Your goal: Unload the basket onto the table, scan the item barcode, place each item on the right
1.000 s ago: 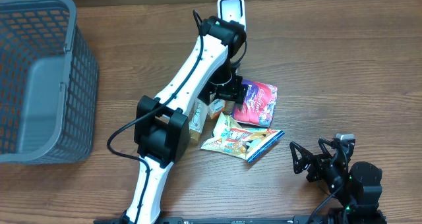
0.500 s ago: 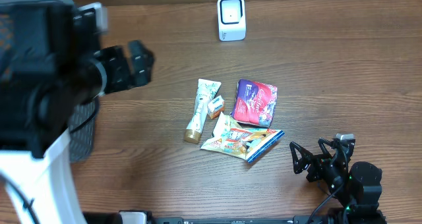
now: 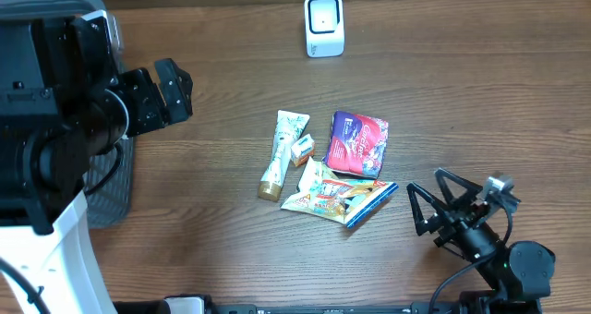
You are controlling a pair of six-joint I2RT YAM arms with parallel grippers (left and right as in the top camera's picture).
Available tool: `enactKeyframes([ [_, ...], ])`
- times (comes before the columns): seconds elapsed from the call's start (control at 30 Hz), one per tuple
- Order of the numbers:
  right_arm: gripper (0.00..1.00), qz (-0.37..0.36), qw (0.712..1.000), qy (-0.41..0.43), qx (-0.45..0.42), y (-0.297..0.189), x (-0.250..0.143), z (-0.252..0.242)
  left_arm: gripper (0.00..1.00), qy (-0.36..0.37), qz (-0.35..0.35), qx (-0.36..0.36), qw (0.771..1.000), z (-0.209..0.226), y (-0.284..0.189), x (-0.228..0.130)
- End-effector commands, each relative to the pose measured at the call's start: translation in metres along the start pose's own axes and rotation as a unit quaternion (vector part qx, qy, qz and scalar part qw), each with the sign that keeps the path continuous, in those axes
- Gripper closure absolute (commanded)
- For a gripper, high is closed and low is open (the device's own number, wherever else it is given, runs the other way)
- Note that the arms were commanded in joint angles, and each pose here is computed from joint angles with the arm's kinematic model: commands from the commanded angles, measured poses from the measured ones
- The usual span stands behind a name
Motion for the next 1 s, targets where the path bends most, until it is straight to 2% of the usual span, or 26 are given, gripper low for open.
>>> enactKeyframes([
  [0.0,0.00,-0.029,0.996,0.030,0.073,-0.003,0.018,0.024,0.01,0.002,0.001,0.010,1.000,0.002,0.005,0.002],
  [0.1,0.00,-0.066,0.990,-0.036,0.116,-0.007,0.041,0.044,0.00,0.002,0.001,0.010,1.000,0.002,0.005,0.002],
  [0.17,0.00,-0.048,0.992,-0.048,0.103,-0.005,0.053,0.049,0.00,0.002,0.001,0.010,1.000,0.002,0.005,0.002],
  [0.3,0.00,0.066,0.994,-0.072,0.046,0.015,0.074,0.047,0.00,0.002,0.001,0.010,1.000,0.002,0.005,0.002],
  [0.4,0.00,0.191,0.980,-0.064,0.003,0.037,0.093,0.039,0.00,0.002,0.001,0.010,1.000,0.002,0.005,0.002],
  [0.5,0.00,0.302,0.953,-0.002,-0.025,0.068,0.114,0.028,0.00,0.002,0.001,0.010,1.000,0.002,0.005,0.002],
  [0.63,0.00,0.357,0.930,0.083,0.039,0.107,0.123,0.023,0.00,0.002,0.001,0.010,1.000,0.002,0.005,0.002],
  [0.73,0.00,0.374,0.918,0.129,0.040,0.132,0.111,0.003,0.00,0.002,0.001,0.010,1.000,0.002,0.005,0.002],
  [0.77,0.14,0.391,0.910,0.135,0.019,0.141,0.099,-0.010,0.00,0.002,0.001,0.010,1.000,0.002,0.005,0.002],
  [0.8,0.19,0.404,0.904,0.135,-0.003,0.145,0.090,-0.018,0.00,0.002,0.001,0.010,1.000,0.002,0.005,0.002],
  [0.87,0.20,0.464,0.862,0.159,-0.130,0.154,0.049,-0.047,0.00,0.002,0.001,0.010,1.000,0.002,0.005,0.002],
  [0.97,0.20,0.517,0.820,0.167,-0.179,0.163,0.003,-0.059,0.00,0.002,0.001,0.010,1.000,0.002,0.005,0.002],
])
Point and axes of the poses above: each gripper's point midway between its finger pads, its own y axis out along the fingers, its own z axis along the line the jaws close on, x = y × z, the point moved 6 cm from there along -y, back along the fingers, and after that the axes turned 11 degrees about -y, right-handed, at the moved point
